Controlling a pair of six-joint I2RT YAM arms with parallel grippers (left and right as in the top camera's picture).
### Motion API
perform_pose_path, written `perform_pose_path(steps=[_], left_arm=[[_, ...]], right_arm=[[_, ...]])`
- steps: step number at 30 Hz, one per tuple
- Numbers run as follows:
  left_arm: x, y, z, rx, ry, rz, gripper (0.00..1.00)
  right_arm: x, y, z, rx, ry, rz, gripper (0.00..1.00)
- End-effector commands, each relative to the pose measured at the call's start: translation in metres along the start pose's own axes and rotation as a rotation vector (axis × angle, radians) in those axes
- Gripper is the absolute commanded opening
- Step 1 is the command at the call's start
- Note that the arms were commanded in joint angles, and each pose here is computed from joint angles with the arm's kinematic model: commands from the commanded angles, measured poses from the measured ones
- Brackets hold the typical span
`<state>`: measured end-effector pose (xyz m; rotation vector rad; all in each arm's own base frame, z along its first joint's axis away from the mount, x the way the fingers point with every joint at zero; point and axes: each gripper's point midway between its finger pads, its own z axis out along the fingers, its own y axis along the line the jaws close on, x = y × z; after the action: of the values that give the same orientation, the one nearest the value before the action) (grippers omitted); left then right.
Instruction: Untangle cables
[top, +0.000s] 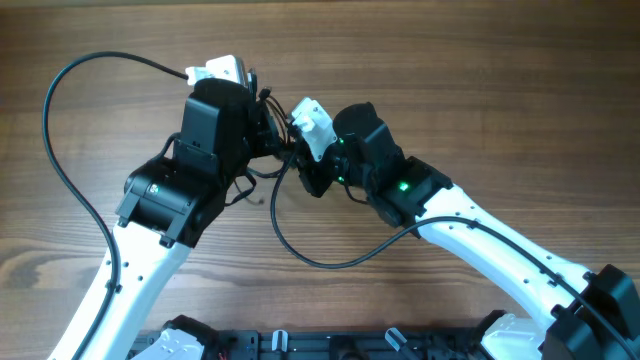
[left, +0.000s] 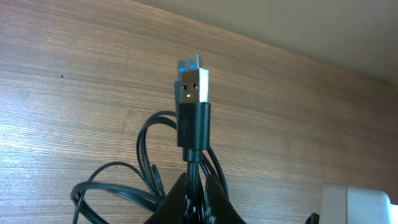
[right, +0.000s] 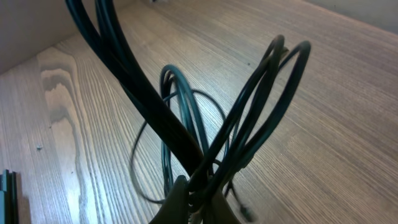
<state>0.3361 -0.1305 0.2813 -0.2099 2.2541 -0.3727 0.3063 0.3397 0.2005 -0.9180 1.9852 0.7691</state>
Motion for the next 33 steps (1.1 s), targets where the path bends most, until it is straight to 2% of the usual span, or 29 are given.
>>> perform_pose_path(steps=[1,3,5,6,7,8,9,12,15,19,25,33], left_arm=[[0.000,-0.003,0.000,0.013,0.004,0.009,0.11],[0.001,-0.002,0.000,0.011,0.007,0.009,0.17],[0.005,0.002,0.000,-0.006,0.024,0.013,0.35],[0.007,0.004,0.000,-0.021,0.028,0.014,0.47],[0.008,0.008,0.000,-0.039,0.034,0.017,0.64],[0.011,0.011,0.000,-0.054,0.043,0.020,0.87],[0.013,0.013,-0.001,-0.061,0.052,0.022,1.00],[0.020,0.016,0.001,-0.076,0.079,0.026,1.00],[0.029,0.021,0.006,-0.098,0.120,0.034,1.00],[0.046,0.027,0.025,-0.144,0.200,0.048,1.00],[0.061,0.026,0.049,-0.147,0.272,0.052,1.00],[0.050,0.010,0.056,-0.079,0.231,0.037,1.00]], right_arm=[[0.001,-0.004,0.003,0.018,0.005,0.012,0.04],[0.006,-0.020,0.002,0.108,0.016,0.090,0.04],[0.018,-0.041,-0.004,0.238,0.059,0.126,0.04],[0.026,-0.051,-0.009,0.307,0.087,0.142,0.04],[0.035,-0.062,-0.015,0.376,0.116,0.159,0.04],[0.041,-0.069,-0.021,0.424,0.138,0.166,0.04],[0.045,-0.074,-0.026,0.454,0.155,0.168,0.04],[0.033,-0.069,-0.039,0.437,0.124,0.168,0.04],[-0.006,-0.043,-0.054,0.315,-0.002,0.107,0.04],[-0.051,-0.025,-0.098,0.292,-0.175,0.075,0.04],[-0.054,-0.023,-0.115,0.313,-0.185,0.057,0.04],[-0.050,-0.023,-0.114,0.313,-0.172,0.066,0.04]])
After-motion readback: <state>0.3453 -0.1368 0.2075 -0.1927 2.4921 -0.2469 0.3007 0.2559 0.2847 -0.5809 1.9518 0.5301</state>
